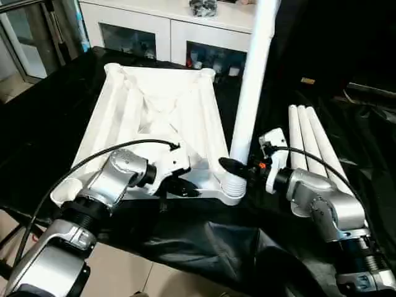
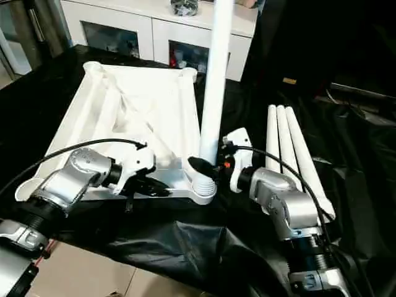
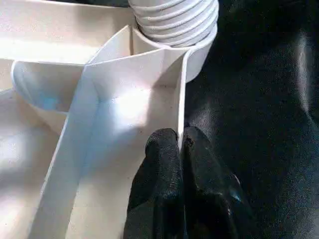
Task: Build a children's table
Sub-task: Insert table leg to table base
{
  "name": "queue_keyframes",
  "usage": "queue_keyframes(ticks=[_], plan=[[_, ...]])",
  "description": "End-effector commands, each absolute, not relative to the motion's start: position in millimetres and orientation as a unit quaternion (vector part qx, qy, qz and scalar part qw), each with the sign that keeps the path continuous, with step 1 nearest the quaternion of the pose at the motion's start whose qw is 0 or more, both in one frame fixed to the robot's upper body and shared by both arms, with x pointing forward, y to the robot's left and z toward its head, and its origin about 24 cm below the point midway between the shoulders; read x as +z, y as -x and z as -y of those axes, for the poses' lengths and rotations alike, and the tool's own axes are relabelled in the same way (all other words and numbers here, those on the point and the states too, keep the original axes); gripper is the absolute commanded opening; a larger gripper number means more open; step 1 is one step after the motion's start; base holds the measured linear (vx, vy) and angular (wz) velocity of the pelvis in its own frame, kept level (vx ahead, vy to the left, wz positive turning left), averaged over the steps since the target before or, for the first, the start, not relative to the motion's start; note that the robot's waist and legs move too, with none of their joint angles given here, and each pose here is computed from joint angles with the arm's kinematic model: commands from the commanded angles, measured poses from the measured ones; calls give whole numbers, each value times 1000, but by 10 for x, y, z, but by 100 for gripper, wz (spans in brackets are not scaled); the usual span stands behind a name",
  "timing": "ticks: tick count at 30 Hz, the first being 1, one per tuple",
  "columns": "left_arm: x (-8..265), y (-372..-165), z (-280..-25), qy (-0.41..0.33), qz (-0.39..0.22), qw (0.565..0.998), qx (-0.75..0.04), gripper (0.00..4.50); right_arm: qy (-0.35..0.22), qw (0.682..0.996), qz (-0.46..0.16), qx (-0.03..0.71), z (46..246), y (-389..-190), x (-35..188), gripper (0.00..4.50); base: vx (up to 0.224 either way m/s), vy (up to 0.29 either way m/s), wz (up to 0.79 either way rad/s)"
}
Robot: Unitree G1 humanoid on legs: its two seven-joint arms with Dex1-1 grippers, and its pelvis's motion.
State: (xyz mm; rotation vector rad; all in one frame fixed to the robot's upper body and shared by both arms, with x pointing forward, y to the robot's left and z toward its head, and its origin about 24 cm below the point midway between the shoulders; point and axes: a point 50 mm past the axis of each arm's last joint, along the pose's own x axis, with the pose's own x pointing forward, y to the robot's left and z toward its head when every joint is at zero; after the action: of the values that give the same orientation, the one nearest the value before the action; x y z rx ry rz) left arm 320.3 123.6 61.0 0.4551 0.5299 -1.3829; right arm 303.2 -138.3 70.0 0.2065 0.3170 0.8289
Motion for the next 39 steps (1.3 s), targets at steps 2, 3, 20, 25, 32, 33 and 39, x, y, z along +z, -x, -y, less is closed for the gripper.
queue_keyframes(ticks=[2, 3, 20, 25, 32, 33, 39], plan=[[646, -3222, -1190, -197, -228, 726, -618, 0, -121, 902, -177, 376, 1478, -2972, 500, 188, 0, 0, 0], [648, -3225, -1190, -197, -228, 726, -618, 0, -123, 902, -176, 374, 1484, -2968, 491, 188, 0, 0, 0], [644, -3292, -1220, -210, -227, 743, -593, 0, -161, 919, -156, 325, 1637, -2754, 212, 188, 0, 0, 0], [646, -3308, -1209, -212, -225, 746, -590, 0, -143, 924, -147, 324, 1650, -2723, 193, 188, 0, 0, 0], [628, -3327, -1193, -216, -225, 748, -586, 0, -134, 925, -136, 328, 1649, -2684, 168, 188, 0, 0, 0], [629, -3331, -1191, -215, -225, 748, -586, 0, -137, 927, -132, 322, 1661, -2686, 170, 188, 0, 0, 0], [632, -3347, -1197, -217, -225, 750, -582, 0, -140, 928, -124, 323, 1681, -2654, 179, 188, 0, 0, 0]])
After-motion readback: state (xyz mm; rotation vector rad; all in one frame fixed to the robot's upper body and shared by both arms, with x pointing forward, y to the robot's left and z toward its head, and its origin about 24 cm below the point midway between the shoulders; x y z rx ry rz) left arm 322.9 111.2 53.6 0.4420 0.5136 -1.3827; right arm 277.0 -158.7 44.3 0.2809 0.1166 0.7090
